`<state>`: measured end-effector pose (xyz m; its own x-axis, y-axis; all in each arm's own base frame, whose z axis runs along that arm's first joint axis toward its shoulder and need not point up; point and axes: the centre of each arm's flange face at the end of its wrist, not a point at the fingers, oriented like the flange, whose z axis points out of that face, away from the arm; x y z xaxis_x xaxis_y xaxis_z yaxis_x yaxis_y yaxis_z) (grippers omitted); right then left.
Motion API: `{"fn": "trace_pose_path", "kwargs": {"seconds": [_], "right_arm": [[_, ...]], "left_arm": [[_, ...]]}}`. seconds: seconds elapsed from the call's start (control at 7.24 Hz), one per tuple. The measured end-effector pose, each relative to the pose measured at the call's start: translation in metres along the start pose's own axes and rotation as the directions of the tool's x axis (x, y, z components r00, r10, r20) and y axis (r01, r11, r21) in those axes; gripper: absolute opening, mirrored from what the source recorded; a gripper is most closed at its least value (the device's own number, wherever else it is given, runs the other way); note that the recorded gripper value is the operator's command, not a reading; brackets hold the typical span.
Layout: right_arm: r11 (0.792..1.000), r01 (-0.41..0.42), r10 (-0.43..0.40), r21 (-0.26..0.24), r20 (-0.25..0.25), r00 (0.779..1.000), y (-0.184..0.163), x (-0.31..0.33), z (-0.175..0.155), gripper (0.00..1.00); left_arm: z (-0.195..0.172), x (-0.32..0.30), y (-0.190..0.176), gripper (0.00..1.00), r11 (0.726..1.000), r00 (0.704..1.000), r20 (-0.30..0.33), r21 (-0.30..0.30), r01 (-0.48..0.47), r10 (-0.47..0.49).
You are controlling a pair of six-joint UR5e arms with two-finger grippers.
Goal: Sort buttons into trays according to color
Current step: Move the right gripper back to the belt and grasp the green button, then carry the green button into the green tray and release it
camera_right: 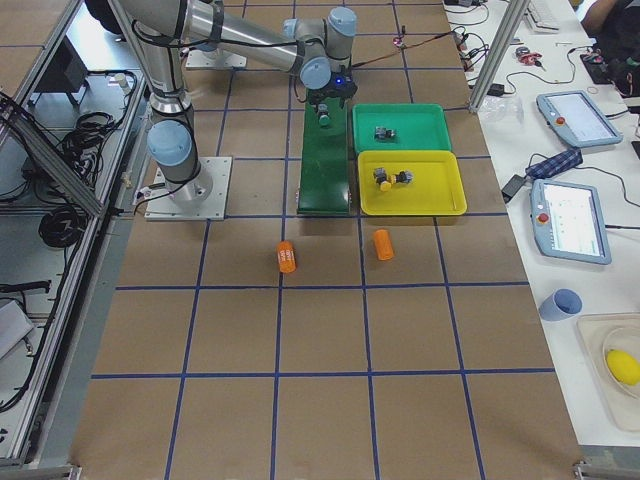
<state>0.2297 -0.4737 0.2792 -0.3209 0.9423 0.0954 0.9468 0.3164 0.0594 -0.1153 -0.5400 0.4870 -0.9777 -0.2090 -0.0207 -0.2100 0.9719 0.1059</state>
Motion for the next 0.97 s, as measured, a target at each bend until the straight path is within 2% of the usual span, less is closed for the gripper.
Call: {"fn": "trace_pose_path", "kwargs": {"seconds": [0.28, 0.41, 0.55, 0.69, 0.83, 0.97], "right_arm": [[1.000, -0.002, 0.002, -0.010, -0.027, 1.000, 0.000, -0.003, 0.014, 1.00], [1.000, -0.002, 0.002, -0.012, -0.040, 0.999, -0.001, -0.005, 0.021, 0.88], [1.000, 0.000, -0.001, -0.014, -0.052, 0.999, -0.001, -0.006, 0.026, 0.54], [1.000, 0.004, -0.005, -0.015, -0.060, 0.998, -0.002, -0.007, 0.031, 0.11], [1.000, 0.009, -0.010, -0.015, -0.065, 0.998, -0.002, -0.008, 0.033, 0.00], [1.000, 0.016, -0.017, -0.014, -0.065, 0.998, -0.002, -0.008, 0.033, 0.00]], "left_arm": [[-0.001, 0.000, 0.002, 1.00, 1.000, 1.000, 0.001, 0.004, -0.006, 0.006], [-0.002, 0.000, 0.001, 1.00, 1.000, 1.000, 0.000, 0.005, -0.010, 0.010], [-0.002, -0.001, 0.000, 1.00, 1.000, 1.000, -0.002, 0.007, -0.010, 0.010], [-0.002, -0.003, -0.002, 1.00, 1.000, 1.000, -0.005, 0.011, -0.008, 0.008], [-0.001, -0.003, -0.003, 1.00, 1.000, 1.000, -0.007, 0.013, -0.007, 0.007], [0.000, -0.003, -0.003, 1.00, 1.000, 1.000, -0.009, 0.013, -0.006, 0.007]]}}
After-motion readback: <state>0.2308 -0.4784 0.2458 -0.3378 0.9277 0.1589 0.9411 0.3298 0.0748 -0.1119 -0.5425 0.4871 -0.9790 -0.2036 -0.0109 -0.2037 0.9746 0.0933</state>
